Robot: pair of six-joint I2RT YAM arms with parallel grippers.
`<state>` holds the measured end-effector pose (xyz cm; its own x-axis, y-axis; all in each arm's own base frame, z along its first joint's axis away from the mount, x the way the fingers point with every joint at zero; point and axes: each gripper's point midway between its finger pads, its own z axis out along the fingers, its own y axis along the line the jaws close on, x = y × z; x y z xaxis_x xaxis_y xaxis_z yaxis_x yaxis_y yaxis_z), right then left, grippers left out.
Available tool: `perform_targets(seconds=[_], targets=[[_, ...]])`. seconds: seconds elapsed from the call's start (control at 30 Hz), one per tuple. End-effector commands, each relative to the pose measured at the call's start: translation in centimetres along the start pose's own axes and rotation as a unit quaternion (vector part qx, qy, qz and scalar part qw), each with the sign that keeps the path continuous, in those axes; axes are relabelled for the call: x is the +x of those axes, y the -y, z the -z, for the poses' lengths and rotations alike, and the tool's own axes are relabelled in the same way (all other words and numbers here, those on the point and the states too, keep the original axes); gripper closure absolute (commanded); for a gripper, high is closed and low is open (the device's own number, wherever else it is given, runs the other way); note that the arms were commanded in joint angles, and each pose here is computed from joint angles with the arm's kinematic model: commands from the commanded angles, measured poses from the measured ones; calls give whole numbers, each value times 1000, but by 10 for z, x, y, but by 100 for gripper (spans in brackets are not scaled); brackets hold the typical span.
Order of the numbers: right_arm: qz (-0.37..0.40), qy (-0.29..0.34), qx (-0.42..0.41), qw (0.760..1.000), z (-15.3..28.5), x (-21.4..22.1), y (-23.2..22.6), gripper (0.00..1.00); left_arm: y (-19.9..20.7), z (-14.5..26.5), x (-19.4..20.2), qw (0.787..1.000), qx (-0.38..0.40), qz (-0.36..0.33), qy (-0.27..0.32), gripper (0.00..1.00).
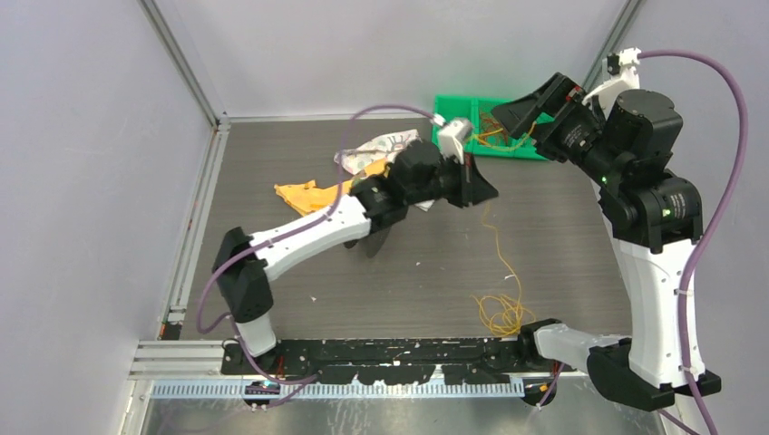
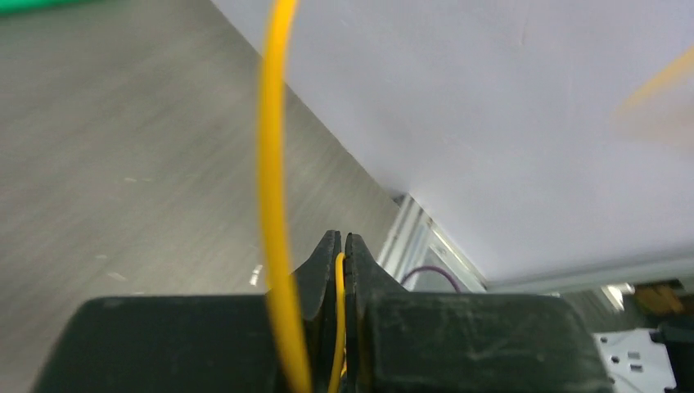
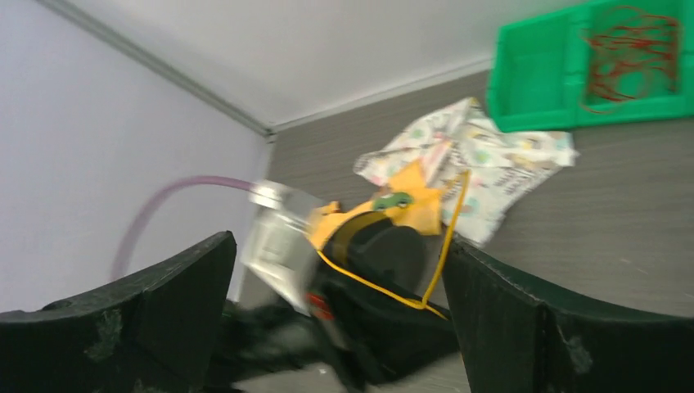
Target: Wrap the cables
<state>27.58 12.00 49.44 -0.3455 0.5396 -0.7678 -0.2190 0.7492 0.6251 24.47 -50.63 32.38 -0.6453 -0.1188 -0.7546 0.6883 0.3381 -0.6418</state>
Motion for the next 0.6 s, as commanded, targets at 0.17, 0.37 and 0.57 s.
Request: perform_targets(seconds=[0.17, 0.37, 0.57], targets=[[90, 62, 211, 971, 58, 5, 94, 0, 29, 124, -193, 979, -46, -90, 176, 100], [102, -43, 187, 976, 34, 92, 135, 0, 61, 144, -239, 972, -21, -95, 214, 100], [11, -131, 133, 982, -10, 175, 154, 1, 87, 155, -256, 968, 11, -101, 228, 99]])
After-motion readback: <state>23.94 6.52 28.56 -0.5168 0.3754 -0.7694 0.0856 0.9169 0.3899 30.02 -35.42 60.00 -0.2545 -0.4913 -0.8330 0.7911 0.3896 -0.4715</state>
